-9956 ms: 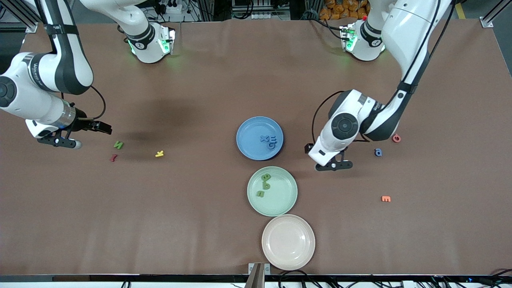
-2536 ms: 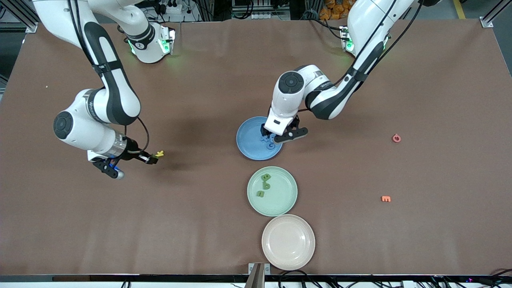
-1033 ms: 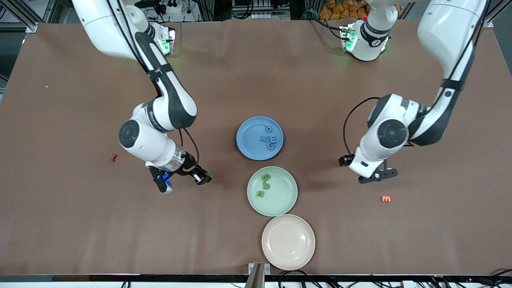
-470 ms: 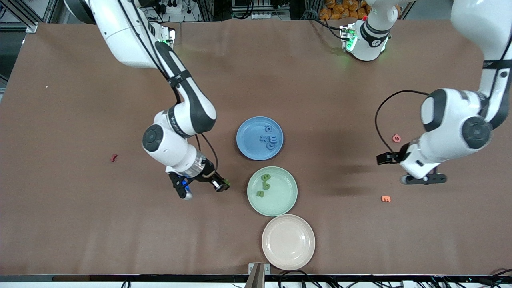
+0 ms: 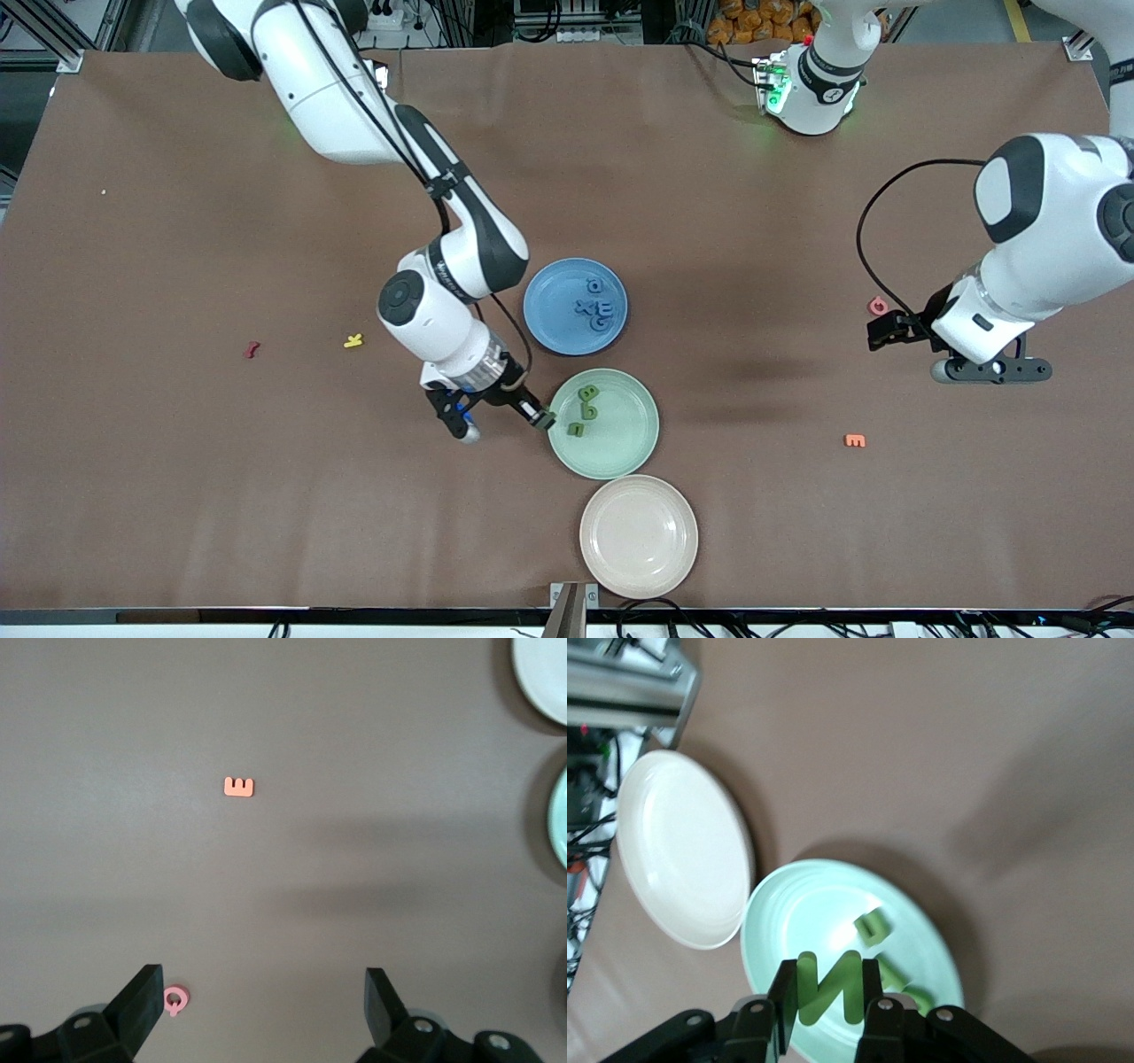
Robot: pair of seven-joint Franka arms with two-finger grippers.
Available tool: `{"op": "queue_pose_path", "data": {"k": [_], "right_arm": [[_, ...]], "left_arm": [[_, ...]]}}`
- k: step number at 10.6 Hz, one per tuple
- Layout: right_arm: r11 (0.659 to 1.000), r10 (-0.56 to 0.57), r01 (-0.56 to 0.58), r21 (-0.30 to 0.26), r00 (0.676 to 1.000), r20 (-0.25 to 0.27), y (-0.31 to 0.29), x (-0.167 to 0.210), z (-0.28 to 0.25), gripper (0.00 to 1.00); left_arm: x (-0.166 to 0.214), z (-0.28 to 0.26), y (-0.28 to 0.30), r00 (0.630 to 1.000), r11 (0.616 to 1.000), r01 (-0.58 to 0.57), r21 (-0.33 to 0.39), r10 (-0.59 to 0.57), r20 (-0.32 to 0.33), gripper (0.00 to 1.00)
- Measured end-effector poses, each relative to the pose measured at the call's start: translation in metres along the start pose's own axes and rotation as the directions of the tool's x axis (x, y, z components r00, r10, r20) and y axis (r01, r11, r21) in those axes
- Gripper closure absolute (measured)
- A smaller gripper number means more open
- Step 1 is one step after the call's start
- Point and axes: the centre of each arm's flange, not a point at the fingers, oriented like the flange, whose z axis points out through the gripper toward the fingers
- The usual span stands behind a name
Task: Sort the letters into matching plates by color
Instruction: 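Lower the green N onto the green plate while the left gripper withdraws, then open the right gripper to release the green N on the green plate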
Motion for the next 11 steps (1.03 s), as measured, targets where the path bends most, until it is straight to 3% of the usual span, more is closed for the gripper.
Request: {"op": "queue_pose_path", "data": {"k": [2,5,8,11], "right_arm": [[0.999,0.007,-0.008,0.042,1.0,0.013,-0.019,-0.031,0.015,0.67],[0.993,-0.014,0.016,0.12,1.0,-0.019,-0.016,-0.059,0.047,0.67],[0.991,-0.02,0.023,0.132,1.0,-0.023,-0.011,-0.068,0.061,0.63],[0.987,-0.021,0.025,0.156,0.999,-0.025,-0.021,-0.069,0.051,0.21]], "left_arm": [[-0.009,-0.033,0.001,1.0,1.0,0.003,0.01,-0.003,-0.025,0.0],[-0.02,-0.076,-0.004,0.997,1.0,0.012,0.015,-0.011,-0.078,0.0],[-0.036,-0.116,-0.012,0.997,1.0,0.025,0.017,-0.024,-0.079,0.0],[-0.048,-0.156,-0.014,0.999,1.0,-0.018,0.022,0.019,-0.029,0.0]]}}
